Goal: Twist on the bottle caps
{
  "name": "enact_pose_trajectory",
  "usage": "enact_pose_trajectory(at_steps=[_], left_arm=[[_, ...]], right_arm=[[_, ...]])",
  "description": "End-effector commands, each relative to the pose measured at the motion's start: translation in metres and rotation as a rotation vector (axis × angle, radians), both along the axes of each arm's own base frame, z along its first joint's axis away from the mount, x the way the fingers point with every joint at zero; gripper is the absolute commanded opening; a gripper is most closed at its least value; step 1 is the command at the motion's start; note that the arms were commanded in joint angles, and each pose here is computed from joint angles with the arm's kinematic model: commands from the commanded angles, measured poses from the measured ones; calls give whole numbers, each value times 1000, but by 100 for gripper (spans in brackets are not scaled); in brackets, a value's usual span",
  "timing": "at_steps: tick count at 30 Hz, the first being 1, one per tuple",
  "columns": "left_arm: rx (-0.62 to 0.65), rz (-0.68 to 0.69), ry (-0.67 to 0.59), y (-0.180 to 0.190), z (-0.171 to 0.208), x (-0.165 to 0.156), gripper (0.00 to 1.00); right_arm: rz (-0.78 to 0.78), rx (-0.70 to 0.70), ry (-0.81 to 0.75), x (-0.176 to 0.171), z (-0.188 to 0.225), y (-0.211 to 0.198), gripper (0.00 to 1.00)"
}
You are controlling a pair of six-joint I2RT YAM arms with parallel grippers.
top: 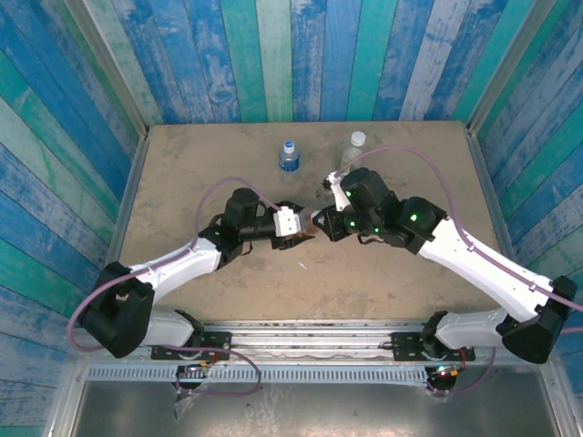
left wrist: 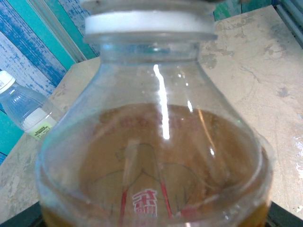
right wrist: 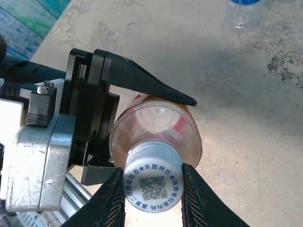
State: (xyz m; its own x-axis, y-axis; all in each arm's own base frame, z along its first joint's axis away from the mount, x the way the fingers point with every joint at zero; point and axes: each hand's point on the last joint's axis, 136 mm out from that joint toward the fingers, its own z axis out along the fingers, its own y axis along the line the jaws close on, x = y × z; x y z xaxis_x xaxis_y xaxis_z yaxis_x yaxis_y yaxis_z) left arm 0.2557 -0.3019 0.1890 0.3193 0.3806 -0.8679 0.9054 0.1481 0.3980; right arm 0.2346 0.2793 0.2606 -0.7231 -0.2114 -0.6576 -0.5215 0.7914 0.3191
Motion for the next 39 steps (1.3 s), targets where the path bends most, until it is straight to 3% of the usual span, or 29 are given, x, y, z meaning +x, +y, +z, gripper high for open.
enact_pose_trajectory(at_steps=[1,4,9,15,24,26,29,33,37,39], left_arm=[[-49,-82,-75,-9,24,-13,59],[-53,-83,-80,-8,26,-14,59],[-52,-88,-75,-9,25,-14,59],[-47,-86,-73,-8,25,-14,59],[-45,-85,-74,-8,24,-14,59],[-44,-85,-73,-8,23,-14,59],[-44,-83,-75,-7,23,-14,59],[-45,-82,-77,-7,24,-13,59],[-46,-81,-76,-7,24,-13,59],[-46,-77,-74,-7,24,-12,59]], right_arm=[[53,-35,-110,11,21,-10,40],[412,-172,-205,-21,15,-8,61],[648,-441,-364,-24,16,-25,66],[879,-572,-507,-26,22,-13,59],[947,-619,-475,-22,1,-6,41],[949,-626,-463,-21,-2,-7,35],[928,-622,-455,-20,-1,-6,17],[804,-563,-399,-14,5,-4,14],[440,-349,-284,11,12,3,9],[165,-182,-197,26,21,5,6]])
